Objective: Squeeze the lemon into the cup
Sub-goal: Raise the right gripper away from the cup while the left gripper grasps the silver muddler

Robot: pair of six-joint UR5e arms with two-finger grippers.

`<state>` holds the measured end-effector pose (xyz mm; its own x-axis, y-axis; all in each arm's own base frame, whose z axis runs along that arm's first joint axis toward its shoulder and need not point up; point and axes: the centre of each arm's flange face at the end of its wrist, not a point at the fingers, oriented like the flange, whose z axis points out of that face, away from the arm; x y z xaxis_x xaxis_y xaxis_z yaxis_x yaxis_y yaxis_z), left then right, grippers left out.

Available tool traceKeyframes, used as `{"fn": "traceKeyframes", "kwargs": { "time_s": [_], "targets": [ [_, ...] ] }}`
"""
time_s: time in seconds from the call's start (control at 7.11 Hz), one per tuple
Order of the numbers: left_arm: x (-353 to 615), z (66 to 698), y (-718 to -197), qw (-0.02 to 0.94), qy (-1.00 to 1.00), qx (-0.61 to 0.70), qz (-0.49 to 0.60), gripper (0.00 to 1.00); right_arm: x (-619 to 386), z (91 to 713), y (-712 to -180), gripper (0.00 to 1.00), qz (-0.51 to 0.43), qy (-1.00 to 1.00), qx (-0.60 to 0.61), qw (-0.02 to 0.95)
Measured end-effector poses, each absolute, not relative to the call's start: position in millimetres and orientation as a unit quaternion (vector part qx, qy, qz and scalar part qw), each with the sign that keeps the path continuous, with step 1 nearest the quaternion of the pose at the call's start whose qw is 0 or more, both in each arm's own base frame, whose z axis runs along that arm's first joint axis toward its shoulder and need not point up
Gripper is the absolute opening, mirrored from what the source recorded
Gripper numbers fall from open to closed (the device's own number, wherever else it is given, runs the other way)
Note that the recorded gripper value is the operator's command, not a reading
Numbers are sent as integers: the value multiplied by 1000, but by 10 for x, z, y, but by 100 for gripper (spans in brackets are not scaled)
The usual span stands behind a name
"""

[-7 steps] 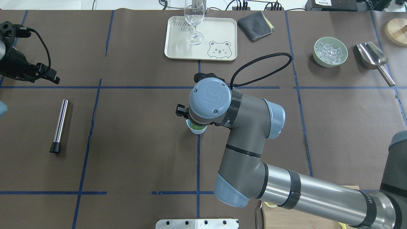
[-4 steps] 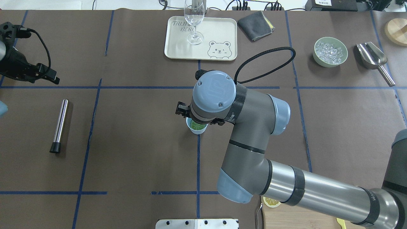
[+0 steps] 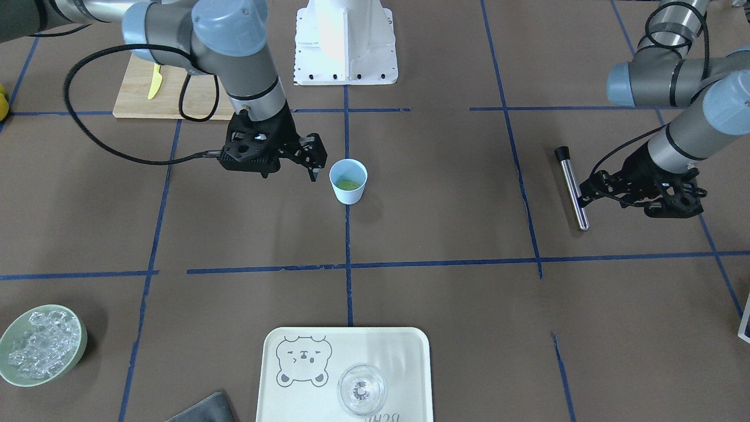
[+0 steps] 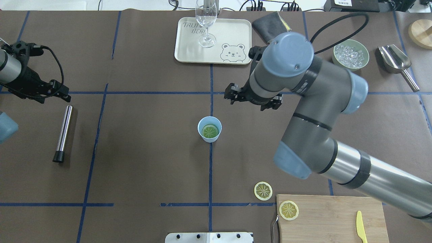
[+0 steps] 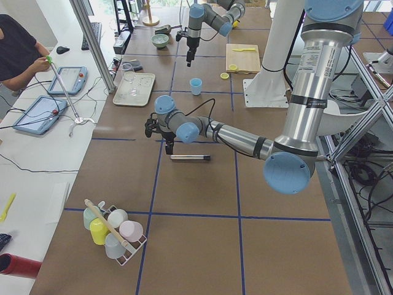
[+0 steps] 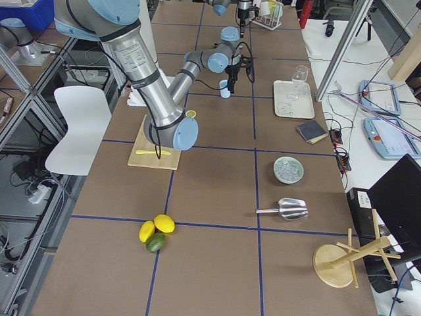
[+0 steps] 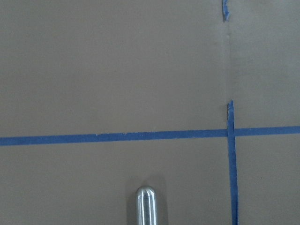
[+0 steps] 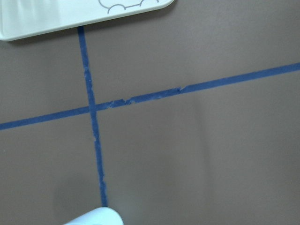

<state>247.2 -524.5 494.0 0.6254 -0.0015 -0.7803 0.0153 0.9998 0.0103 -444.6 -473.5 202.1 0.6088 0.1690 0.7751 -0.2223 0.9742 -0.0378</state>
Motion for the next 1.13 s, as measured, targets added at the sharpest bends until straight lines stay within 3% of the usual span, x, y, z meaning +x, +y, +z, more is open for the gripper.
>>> {"fn": "traceKeyframes", "kwargs": {
  "time_s": [0.56,1.13],
  "targets": [
    [2838,5208,-5020,915,404,-14,12,100,-3154,2676,-5467,100,59,-401,72,911],
    [2927,5428,-5016,922,385,-23,12,100,-2409,3075,-5715,100,38,-396,79,914]
  ]
}}
